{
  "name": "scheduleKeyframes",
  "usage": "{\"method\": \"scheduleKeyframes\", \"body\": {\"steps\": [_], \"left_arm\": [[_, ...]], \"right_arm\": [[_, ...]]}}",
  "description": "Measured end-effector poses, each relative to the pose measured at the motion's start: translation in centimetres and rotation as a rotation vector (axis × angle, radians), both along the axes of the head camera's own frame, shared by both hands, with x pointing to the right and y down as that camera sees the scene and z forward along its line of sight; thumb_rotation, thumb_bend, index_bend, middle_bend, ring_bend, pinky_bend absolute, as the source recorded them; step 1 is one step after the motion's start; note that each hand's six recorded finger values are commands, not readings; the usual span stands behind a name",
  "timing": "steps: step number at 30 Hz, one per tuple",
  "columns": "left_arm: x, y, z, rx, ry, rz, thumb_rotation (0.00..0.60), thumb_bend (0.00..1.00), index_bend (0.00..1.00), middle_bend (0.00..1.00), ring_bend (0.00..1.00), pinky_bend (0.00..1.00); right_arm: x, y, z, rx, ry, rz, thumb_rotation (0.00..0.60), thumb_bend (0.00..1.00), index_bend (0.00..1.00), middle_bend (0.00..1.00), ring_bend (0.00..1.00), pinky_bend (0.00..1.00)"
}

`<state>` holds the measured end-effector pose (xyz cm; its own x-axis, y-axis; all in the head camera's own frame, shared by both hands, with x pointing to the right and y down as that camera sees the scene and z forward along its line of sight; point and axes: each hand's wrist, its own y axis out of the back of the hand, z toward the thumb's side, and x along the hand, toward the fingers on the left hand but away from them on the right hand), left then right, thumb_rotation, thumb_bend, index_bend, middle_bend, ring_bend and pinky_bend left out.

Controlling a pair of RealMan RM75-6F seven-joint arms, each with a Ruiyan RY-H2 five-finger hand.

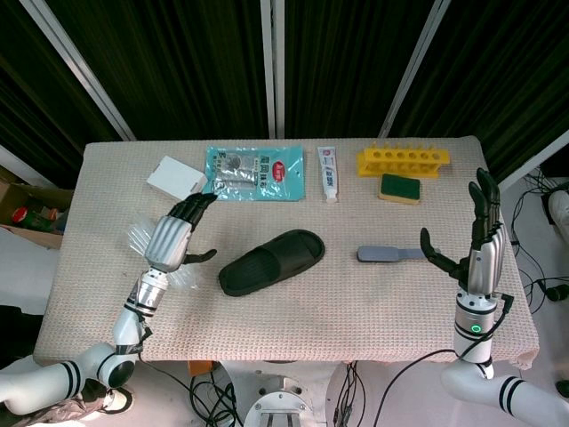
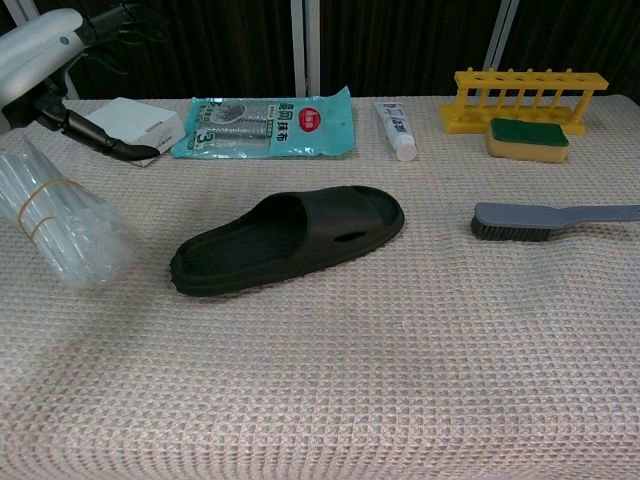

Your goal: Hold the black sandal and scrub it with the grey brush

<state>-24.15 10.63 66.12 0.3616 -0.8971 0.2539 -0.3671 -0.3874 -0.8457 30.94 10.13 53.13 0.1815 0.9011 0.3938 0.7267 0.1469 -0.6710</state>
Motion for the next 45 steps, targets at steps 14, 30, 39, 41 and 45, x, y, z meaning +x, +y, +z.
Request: {"method": "scheduleKeyframes", "body": {"steps": [14,30,39,41,45], "left_arm": [[0.9,1.6,-0.9,-0.011,0.0,0.07,0.6,0.03,0.11,0.12,0.11,0.24],[3.7,7.0,1.8,-0.179,-0.114,0.356,0.6,0.42,0.14,0.18,0.14,0.26],[5.7,8.4,4.3,-0.211,-0.147,0.433,0.6,0.45,0.16,0.24,0.15,0.26],[5.8,8.5,4.8,-0.221,-0.159,0.441,0.6,0.45,0.16,0.26,0.16,0.26],[5.9,8.6,5.5,-0.228,-0.18,0.46,0.6,0.45,0.16,0.28,0.17,0.26]], "right_arm": [[1.4,0.5,-0.2,-0.014,0.007,-0.032,0.6,0.28,0.0,0.0,0.0,0.0],[7.6,-1.0,2.2,-0.249,0.229,0.22,0.6,0.41,0.0,0.0,0.0,0.0],[10.0,-1.1,5.5,-0.497,0.462,0.234,0.6,0.27,0.0,0.05,0.0,0.0],[10.2,-1.1,6.0,-0.546,0.511,0.224,0.6,0.25,0.0,0.05,0.0,0.0],[9.8,-1.2,6.5,-0.615,0.594,0.197,0.6,0.26,0.0,0.06,0.0,0.0]]}}
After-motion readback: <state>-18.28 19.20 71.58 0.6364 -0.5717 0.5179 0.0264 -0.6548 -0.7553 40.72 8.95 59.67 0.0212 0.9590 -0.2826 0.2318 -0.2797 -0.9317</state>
